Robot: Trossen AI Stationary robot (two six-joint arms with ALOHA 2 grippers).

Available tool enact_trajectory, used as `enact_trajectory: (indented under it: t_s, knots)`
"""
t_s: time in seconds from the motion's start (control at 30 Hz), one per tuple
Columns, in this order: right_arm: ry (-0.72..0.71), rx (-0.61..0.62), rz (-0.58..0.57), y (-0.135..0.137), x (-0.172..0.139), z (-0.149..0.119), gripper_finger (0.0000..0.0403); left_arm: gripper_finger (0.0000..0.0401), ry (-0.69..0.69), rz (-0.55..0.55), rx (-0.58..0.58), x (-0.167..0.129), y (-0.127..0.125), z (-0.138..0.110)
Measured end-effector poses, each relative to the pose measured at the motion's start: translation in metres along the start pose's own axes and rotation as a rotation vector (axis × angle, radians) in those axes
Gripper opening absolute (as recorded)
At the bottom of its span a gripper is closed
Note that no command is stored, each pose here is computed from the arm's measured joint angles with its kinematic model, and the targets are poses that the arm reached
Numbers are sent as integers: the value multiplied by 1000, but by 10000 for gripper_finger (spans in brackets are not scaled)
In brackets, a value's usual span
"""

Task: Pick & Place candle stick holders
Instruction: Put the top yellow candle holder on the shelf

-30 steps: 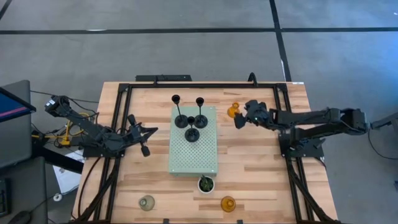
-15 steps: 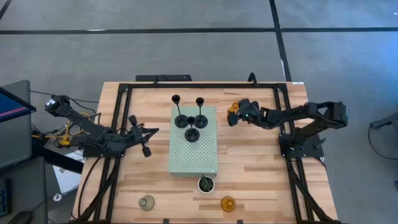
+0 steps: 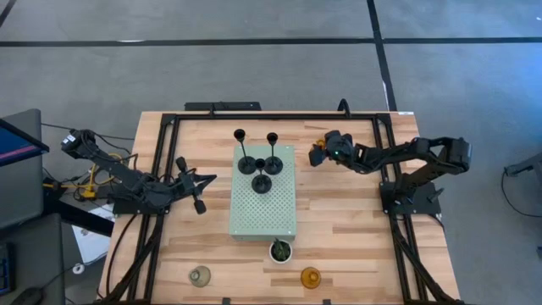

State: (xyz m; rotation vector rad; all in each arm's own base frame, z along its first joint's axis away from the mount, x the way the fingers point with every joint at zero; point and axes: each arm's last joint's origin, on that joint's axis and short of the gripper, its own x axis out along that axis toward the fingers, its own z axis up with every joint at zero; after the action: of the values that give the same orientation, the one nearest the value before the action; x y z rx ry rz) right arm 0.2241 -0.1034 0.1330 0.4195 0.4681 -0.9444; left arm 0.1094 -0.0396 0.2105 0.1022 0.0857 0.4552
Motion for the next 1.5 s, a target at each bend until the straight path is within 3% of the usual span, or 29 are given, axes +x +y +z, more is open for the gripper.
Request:
enact_trajectory:
  t_s: [0.13, 0.17, 0.57, 0.97, 1.17, 1.5]
  knots:
    - [-2, -9, 8, 2, -1, -1, 128, 8, 0, 0, 0, 0, 0, 0]
    - [-1, -23, 15, 3, -2, -1, 124, 8, 0, 0, 0, 0, 0, 0]
    - [-36, -51, 131, 20, -33, 5, 125, 8, -1, 0, -2, 0, 0, 0]
    - [-79, -102, 334, 56, -107, 48, 125, 8, -2, 0, -3, 0, 0, 0]
    - [-74, -171, 364, 83, -135, 64, 125, 8, -2, 1, -5, 0, 0, 0]
    - [-94, -232, 496, 125, -150, 50, 125, 8, -3, 0, -4, 0, 0, 0]
